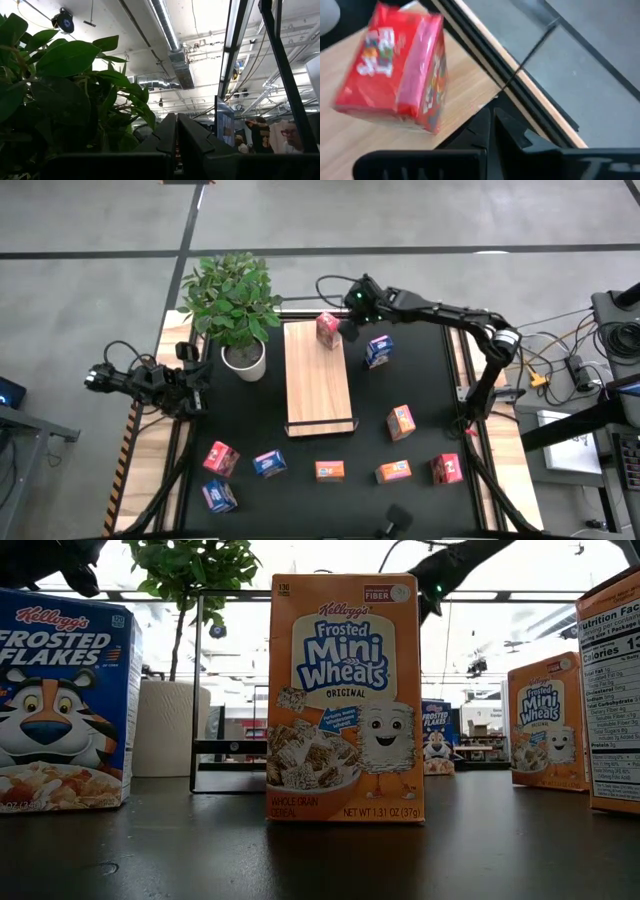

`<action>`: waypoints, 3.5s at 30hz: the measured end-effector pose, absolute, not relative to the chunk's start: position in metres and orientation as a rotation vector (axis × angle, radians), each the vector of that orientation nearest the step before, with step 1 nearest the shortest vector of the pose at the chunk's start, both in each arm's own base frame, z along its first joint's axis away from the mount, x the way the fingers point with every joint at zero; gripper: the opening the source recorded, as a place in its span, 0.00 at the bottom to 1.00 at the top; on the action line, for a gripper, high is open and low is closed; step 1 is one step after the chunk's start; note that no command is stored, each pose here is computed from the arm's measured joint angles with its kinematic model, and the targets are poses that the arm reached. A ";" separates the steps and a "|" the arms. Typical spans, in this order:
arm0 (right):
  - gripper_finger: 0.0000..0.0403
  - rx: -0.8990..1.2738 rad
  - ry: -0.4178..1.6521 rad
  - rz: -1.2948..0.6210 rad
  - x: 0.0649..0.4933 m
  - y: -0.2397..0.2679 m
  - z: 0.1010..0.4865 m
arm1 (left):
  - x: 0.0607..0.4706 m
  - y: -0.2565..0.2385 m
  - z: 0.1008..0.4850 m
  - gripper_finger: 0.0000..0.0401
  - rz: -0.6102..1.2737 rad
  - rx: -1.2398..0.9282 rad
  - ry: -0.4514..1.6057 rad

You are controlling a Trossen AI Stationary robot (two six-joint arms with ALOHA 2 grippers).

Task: Stack cereal on shelf
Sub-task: Put the top red cereal box on the shelf

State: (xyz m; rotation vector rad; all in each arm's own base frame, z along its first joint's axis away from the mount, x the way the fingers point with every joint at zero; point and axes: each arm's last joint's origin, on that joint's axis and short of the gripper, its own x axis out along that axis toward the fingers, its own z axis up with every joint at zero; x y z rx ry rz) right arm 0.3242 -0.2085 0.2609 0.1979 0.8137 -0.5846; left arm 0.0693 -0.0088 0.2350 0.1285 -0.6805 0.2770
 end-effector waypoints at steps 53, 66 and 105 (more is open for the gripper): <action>0.03 0.183 0.655 -0.444 0.365 -0.196 0.203 | 0.069 -0.009 0.235 0.00 0.278 0.129 -0.681; 0.03 0.156 0.758 -0.490 0.358 -0.194 0.211 | 0.069 -0.009 0.235 0.00 0.278 0.129 -0.681; 0.03 0.111 0.426 -0.456 0.372 -0.194 0.240 | 0.069 -0.009 0.235 0.00 0.278 0.129 -0.680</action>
